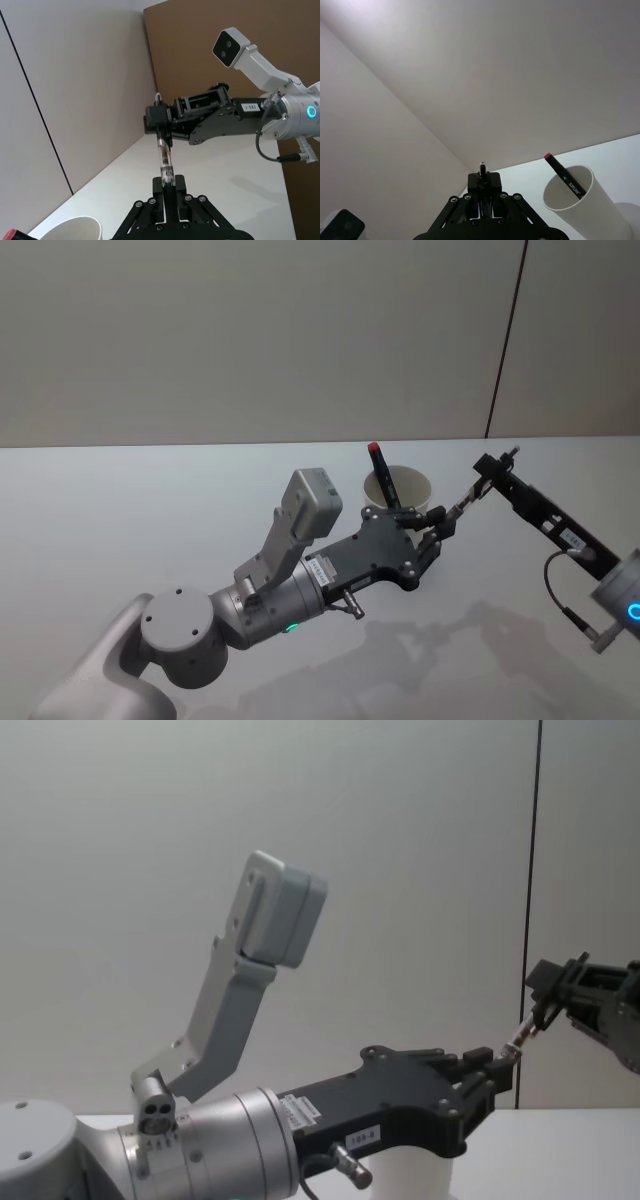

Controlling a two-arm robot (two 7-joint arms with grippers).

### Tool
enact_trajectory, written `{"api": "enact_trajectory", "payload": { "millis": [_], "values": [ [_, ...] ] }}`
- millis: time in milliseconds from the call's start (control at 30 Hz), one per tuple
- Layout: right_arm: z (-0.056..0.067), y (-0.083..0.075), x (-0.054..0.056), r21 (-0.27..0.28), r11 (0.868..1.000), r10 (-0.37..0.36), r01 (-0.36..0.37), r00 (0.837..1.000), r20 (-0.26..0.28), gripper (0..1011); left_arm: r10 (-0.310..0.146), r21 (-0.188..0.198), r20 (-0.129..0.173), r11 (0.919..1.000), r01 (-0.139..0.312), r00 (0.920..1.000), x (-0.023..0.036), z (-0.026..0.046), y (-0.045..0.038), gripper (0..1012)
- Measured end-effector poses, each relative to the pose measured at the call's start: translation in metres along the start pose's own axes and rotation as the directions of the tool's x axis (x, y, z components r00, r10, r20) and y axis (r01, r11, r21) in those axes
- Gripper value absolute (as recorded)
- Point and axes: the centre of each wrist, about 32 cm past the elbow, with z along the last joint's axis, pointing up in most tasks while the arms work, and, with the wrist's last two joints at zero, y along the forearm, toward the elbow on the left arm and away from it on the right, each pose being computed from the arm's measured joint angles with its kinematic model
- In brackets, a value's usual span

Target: Place the pen into the pen holder.

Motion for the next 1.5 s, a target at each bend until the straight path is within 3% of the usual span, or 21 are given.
{"api": "enact_trajectory", "payload": {
  "millis": [67,133,367,667,1000,1500],
  "values": [
    [0.0,0.0,-0.001,0.003,1.0,0.003,-0.003,1.0,0.001,132,-0.001,0.003,0.002,1.0,0.001,1.0,0.0,-0.0001,0.0001,160],
    [0.0,0.0,-0.001,0.004,1.0,0.003,-0.003,1.0,0.0,132,-0.001,0.003,0.002,1.0,0.001,1.0,0.0,-0.0001,0.0,265],
    [0.0,0.0,-0.001,0.004,1.0,0.004,-0.004,1.0,0.003,132,-0.001,0.003,0.002,1.0,0.001,1.0,0.0,-0.0001,0.0,437],
    [0.001,0.0,-0.001,0.006,1.0,0.009,-0.009,1.0,0.018,132,0.0,0.003,0.001,1.0,0.0,1.0,0.0,-0.0001,0.0,733],
    [0.01,0.005,0.006,0.009,1.0,0.014,-0.015,0.996,0.084,132,0.0,0.003,0.001,1.0,0.0,1.0,0.0,-0.0001,0.0,1003],
    [0.035,0.023,0.026,0.015,0.999,0.037,-0.04,0.979,0.198,132,0.0,0.003,0.001,1.0,0.0,1.0,0.0,-0.0001,0.0,1000]
  ]
}}
